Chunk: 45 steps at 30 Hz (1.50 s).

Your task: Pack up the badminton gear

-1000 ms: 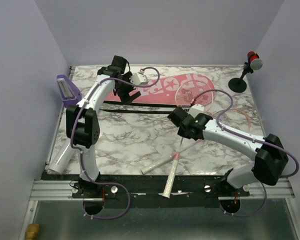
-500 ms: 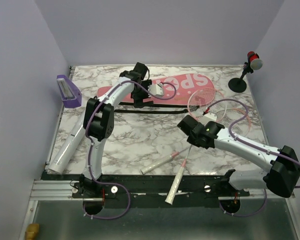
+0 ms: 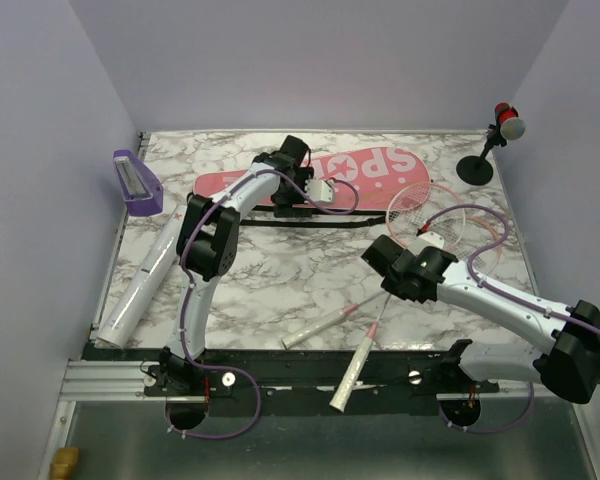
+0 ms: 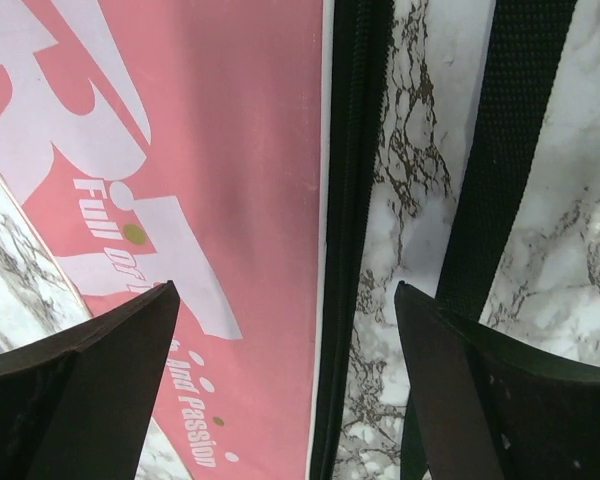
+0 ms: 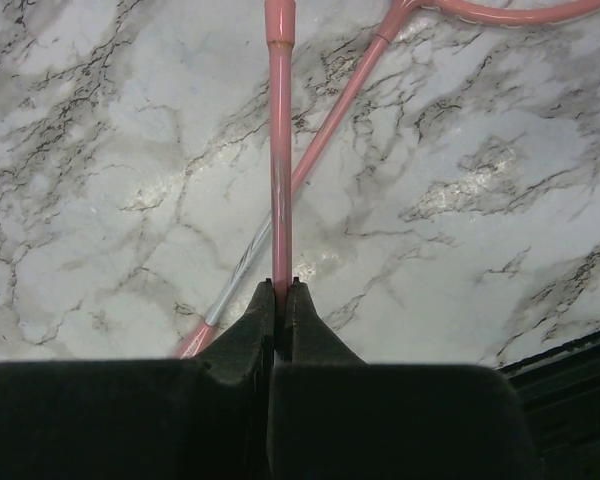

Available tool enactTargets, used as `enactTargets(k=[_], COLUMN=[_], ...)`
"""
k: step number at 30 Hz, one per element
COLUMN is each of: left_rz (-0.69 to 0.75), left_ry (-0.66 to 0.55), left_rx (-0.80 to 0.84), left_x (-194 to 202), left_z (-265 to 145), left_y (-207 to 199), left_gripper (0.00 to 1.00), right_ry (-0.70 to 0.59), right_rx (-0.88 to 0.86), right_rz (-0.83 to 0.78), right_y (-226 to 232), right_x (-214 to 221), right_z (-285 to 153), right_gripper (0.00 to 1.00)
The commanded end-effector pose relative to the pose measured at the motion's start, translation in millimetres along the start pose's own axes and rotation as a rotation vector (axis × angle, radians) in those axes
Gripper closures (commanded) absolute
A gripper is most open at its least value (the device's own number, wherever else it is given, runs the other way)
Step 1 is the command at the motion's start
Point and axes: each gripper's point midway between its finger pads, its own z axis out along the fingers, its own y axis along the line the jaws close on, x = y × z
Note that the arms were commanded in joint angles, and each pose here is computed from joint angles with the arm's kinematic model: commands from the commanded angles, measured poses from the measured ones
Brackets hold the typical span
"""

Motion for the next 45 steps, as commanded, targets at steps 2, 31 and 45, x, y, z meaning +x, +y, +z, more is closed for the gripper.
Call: enactTargets(k=[2,31,45], left_rz=[0.071,0.011,-0.018], left_ry=[0.05,0.066,0.089], left_rx=[-0.081,-0.22,-0.1], left_x=[-2.1,-33.5,-21.9], left_z=[13.8,-38.1,-42.8], left_y=[13.5,47.9,-4.4], left_gripper=[0.07,1.0,0.42], right_ry=[-0.043,-0.051,-0.011], right_rx=[0.025,0.007,-0.056], right_rz=[0.035,0.05,0.018], right_y=[-8.6,-13.8,-9.2], right_x=[-9.6,-11.9,-5.4], right_z=[-1.7,-2.9,-7.8], right_gripper=[0.99,0.99,1.0])
